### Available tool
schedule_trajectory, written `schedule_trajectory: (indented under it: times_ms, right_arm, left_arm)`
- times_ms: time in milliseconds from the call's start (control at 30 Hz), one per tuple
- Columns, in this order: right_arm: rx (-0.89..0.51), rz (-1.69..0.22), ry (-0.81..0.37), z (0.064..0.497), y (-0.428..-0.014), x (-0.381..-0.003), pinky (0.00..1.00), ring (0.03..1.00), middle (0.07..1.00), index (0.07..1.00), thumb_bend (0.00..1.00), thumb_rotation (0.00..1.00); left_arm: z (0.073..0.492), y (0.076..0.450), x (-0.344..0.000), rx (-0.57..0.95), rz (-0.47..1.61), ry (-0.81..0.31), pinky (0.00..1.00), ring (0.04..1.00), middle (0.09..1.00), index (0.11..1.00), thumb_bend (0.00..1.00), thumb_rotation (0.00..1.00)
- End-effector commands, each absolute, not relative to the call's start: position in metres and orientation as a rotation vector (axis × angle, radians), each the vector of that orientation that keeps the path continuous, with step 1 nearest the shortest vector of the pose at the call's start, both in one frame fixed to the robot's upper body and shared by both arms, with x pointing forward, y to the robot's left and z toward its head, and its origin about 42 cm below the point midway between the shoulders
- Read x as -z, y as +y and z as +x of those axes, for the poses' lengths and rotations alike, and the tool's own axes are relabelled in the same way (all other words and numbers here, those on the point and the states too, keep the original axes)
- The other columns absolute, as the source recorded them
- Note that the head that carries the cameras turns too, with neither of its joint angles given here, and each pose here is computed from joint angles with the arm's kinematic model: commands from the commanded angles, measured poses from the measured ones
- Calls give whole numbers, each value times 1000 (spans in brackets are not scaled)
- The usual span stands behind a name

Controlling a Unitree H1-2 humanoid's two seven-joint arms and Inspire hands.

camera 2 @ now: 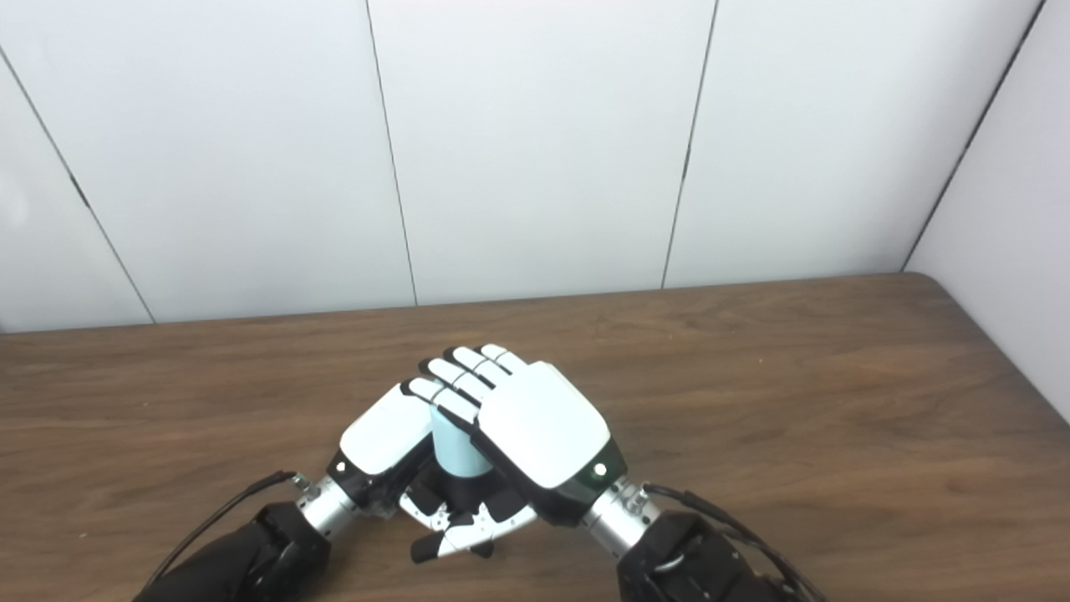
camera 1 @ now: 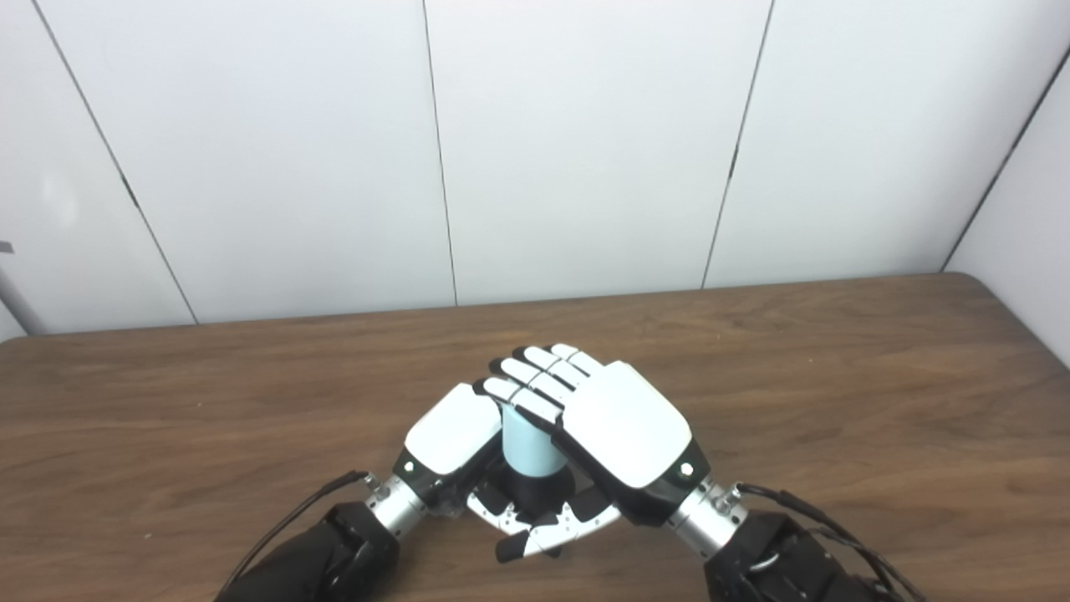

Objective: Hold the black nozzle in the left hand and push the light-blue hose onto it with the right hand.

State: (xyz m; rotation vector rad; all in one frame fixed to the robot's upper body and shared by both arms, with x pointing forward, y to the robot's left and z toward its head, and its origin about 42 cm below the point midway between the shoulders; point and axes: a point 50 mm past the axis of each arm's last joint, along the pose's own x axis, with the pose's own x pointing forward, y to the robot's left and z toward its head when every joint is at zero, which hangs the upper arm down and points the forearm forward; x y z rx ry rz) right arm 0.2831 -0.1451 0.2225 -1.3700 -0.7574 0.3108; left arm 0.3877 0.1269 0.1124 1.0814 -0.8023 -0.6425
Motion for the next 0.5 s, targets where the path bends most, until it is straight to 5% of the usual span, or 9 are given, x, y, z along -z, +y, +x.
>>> schedule_trajectory:
  times_ms: [0, 333, 467]
  right_arm:
    - [-744, -1466, -373, 260, -151, -142, 848, 872, 884, 828, 835, 972]
    - [-780, -1467, -359, 260, -151, -139, 870, 883, 894, 837, 836, 1000]
    - [-798, -1470, -361, 261, -151, -138, 858, 878, 889, 828, 730, 1000]
  left_arm:
    - [289, 102, -22, 772, 901, -621, 132, 177, 472, 485, 517, 0]
    - [289, 101, -20, 763, 891, -614, 102, 143, 471, 475, 517, 0]
    - [289, 101, -20, 762, 904, -624, 98, 138, 465, 478, 515, 0]
